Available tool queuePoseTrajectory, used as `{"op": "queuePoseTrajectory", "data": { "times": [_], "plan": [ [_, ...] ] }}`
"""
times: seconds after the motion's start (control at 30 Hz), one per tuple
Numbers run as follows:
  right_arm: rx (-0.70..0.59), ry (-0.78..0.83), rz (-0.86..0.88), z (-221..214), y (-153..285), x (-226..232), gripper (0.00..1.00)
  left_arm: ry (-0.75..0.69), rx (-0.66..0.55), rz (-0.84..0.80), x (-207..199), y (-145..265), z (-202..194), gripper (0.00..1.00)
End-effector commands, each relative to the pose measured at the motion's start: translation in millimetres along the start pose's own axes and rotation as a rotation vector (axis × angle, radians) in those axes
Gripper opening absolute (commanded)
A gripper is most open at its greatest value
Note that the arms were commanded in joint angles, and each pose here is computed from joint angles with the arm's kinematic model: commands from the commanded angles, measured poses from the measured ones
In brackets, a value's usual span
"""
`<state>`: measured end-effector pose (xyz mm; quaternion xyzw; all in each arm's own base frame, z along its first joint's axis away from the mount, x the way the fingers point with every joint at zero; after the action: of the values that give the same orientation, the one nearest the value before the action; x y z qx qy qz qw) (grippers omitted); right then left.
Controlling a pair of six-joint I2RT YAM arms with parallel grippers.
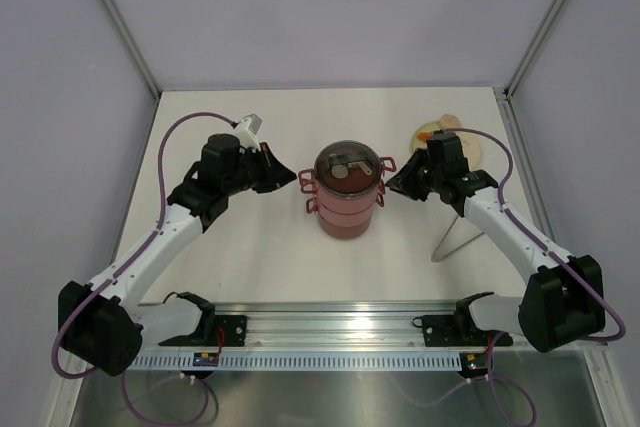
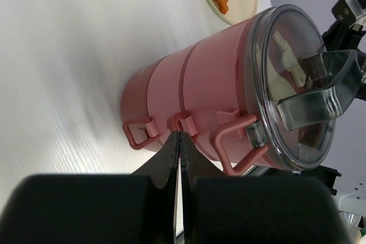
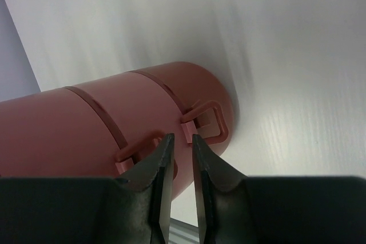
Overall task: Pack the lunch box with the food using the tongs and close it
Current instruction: Close the fastener on the packing box.
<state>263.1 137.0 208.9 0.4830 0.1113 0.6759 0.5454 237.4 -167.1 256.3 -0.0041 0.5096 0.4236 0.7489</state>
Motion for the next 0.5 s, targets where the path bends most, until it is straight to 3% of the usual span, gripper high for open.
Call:
{"op": "queuePoseTrajectory", "data": {
  "times": [0.0,0.47],
  "plan": [
    [0.005,0.041,0.078,3.8,-4.8,15.8,0.25,-0.019,-0.005,-0.103,-17.6,-4.7,9.6,0.0],
    [0.035,0.033,0.055,-2.5,-14.6,9.6,0.22,0.026,0.09,-0.114,-0.7,-29.8,-4.0,0.0]
  ]
}}
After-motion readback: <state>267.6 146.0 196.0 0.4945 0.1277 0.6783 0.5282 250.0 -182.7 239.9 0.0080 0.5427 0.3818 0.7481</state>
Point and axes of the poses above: each gripper's point midway between its finger pads, its own y axis back along the fingers, its own x axis along the line the jaws close on, z = x × y, the point moved 8 cm from there along y, back along the fingers, and after that the axes turned 13 degrees about y, right-handed, at the moved point
